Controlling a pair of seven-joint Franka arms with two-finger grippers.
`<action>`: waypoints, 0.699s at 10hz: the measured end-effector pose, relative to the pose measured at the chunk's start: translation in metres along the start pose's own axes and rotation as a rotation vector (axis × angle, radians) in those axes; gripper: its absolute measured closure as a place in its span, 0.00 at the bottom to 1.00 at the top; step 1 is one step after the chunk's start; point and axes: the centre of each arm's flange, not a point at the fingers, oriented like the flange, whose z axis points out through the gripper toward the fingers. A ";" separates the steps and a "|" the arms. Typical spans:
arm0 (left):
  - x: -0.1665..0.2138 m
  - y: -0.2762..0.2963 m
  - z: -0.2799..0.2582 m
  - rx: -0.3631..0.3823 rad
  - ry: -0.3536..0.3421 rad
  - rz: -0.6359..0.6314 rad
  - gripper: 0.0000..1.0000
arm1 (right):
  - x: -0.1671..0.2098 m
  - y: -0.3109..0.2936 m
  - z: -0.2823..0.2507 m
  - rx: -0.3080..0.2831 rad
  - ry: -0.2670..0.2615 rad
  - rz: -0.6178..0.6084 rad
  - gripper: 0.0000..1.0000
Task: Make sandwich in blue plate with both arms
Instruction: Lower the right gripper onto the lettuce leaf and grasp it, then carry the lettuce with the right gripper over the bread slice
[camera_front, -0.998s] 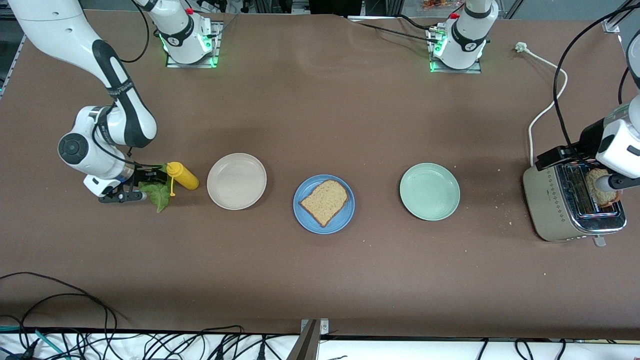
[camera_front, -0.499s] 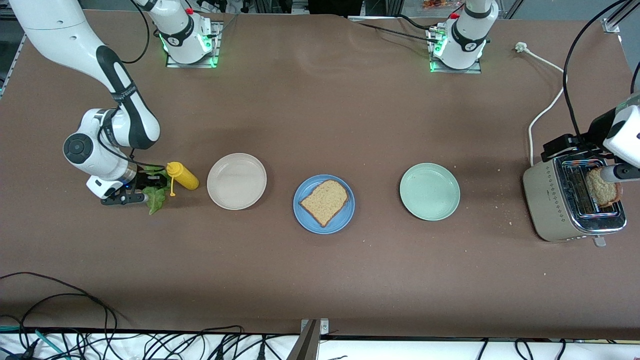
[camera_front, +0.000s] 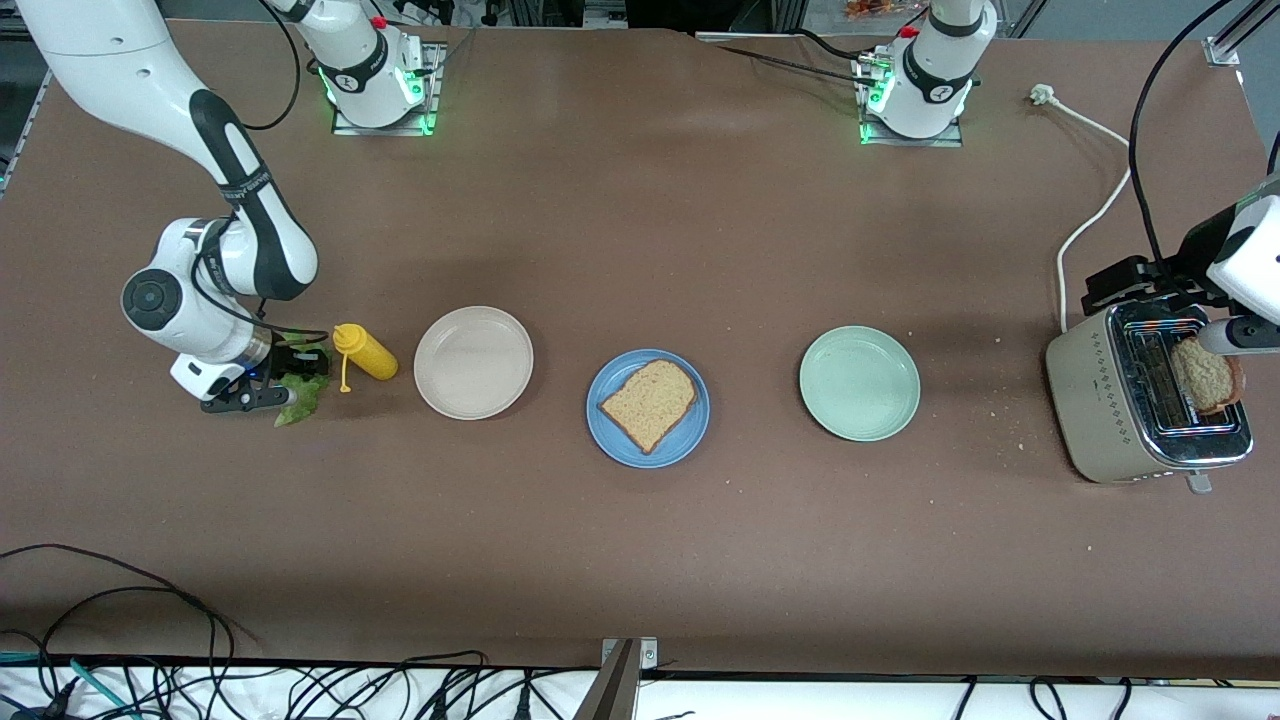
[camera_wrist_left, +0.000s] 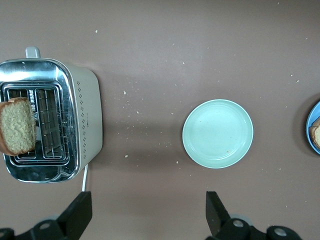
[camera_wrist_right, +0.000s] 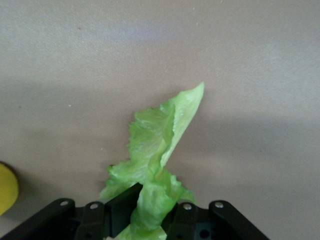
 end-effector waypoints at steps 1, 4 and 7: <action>0.000 -0.001 0.000 0.000 0.000 -0.001 0.00 | 0.004 0.002 -0.013 0.003 -0.019 0.001 0.87; 0.000 -0.001 0.000 0.000 -0.001 -0.002 0.00 | 0.020 0.009 -0.091 0.006 -0.039 0.008 0.87; 0.000 0.000 0.000 0.000 -0.002 0.002 0.00 | 0.036 0.004 -0.216 0.019 -0.088 -0.003 0.87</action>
